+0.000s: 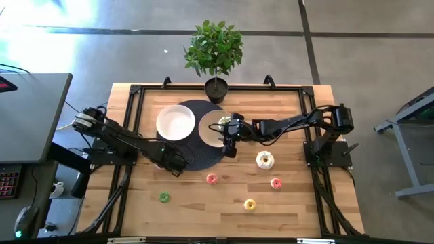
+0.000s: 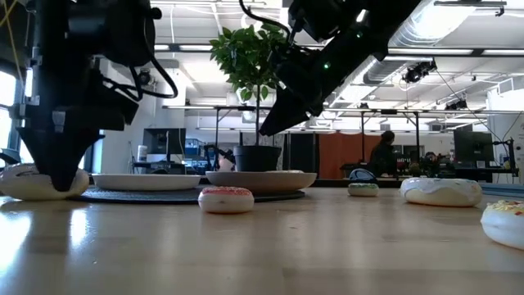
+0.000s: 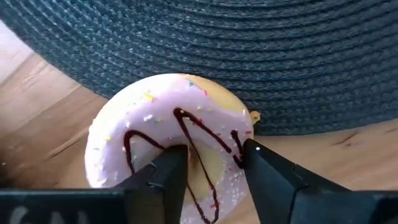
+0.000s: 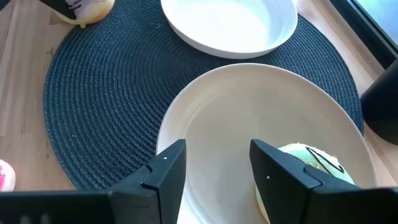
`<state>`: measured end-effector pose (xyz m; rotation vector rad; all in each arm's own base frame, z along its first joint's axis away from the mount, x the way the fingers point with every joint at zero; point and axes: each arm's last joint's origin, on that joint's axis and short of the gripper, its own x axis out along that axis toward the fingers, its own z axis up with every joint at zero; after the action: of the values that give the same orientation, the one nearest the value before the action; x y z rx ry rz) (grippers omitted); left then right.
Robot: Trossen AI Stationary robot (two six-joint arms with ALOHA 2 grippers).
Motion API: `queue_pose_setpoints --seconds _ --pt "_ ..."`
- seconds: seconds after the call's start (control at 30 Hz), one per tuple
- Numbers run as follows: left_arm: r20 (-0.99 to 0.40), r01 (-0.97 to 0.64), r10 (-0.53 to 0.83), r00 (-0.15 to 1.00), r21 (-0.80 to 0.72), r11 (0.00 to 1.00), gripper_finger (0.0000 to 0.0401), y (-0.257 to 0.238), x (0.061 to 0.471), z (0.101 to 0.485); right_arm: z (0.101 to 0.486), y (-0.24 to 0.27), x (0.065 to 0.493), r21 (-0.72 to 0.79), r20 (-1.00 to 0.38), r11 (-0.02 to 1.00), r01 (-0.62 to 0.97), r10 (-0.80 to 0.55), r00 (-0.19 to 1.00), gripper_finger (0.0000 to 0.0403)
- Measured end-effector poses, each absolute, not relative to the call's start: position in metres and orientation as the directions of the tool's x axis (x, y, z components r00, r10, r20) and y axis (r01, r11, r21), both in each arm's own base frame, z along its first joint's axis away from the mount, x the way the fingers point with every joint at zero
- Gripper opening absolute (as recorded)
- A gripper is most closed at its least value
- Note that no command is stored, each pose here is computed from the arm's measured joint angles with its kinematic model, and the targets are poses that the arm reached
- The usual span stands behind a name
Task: Pick & Place donuts
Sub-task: Put the large purple donut onto the brown plate
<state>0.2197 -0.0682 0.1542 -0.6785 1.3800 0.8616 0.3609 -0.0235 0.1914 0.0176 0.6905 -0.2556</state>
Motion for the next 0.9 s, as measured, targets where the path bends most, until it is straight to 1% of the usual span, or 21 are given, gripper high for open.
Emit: queue_pose_setpoints --seconds 0.07,0.23,0.27,0.3,0.37,0.5,0.6,0.67,0.77,0.83,0.9 --pt "-0.993 -0.836 0.119 -0.007 0.071 0.544 0.0114 -0.068 0.220 0.155 0.191 -0.024 0.361 -0.069 -0.632 0.968 0.240 -0.229 0.740 0.0173" --pt "-0.995 -0.805 0.101 0.028 0.037 0.592 0.0022 -0.070 0.226 0.166 0.201 -0.024 0.355 -0.111 -0.625 0.959 0.259 -0.270 0.732 0.0170" --pt "-0.994 -0.795 0.098 0.042 0.026 0.607 0.0012 -0.071 0.228 0.170 0.205 -0.025 0.353 -0.124 -0.622 0.956 0.267 -0.284 0.730 0.0170" --pt "-0.994 -0.786 0.100 0.051 0.021 0.617 0.0010 -0.071 0.230 0.175 0.209 -0.025 0.350 -0.133 -0.618 0.952 0.278 -0.298 0.727 0.0170" --pt "-0.992 -0.769 0.105 0.073 0.011 0.639 0.0018 -0.069 0.236 0.187 0.218 -0.025 0.343 -0.137 -0.626 0.945 0.296 -0.315 0.714 0.0170" --pt "-0.978 -0.720 0.122 0.169 -0.038 0.693 0.0024 -0.057 0.257 0.212 0.236 -0.024 0.319 -0.098 -0.682 0.936 0.339 -0.311 0.662 0.0170" --pt "-0.955 -0.667 0.123 0.270 -0.093 0.739 0.0013 -0.038 0.275 0.229 0.246 -0.023 0.296 -0.057 -0.749 0.909 0.414 -0.313 0.584 0.0169" --pt "-0.922 -0.623 0.130 0.364 -0.137 0.770 0.0007 -0.022 0.288 0.238 0.248 -0.021 0.282 -0.060 -0.789 0.870 0.490 -0.342 0.510 0.0170" --pt "-0.862 -0.546 0.121 0.492 -0.197 0.814 0.0003 0.004 0.308 0.241 0.249 -0.017 0.266 -0.155 -0.797 0.791 0.593 -0.454 0.398 0.0169" --pt "-0.824 -0.503 0.112 0.555 -0.225 0.835 0.0004 0.021 0.317 0.241 0.248 -0.015 0.260 -0.215 -0.790 0.749 0.626 -0.510 0.339 0.0169" --pt "-0.790 -0.481 0.112 0.603 -0.248 0.841 0.0005 0.037 0.327 0.237 0.247 -0.013 0.256 -0.248 -0.789 0.726 0.641 -0.536 0.302 0.0170"
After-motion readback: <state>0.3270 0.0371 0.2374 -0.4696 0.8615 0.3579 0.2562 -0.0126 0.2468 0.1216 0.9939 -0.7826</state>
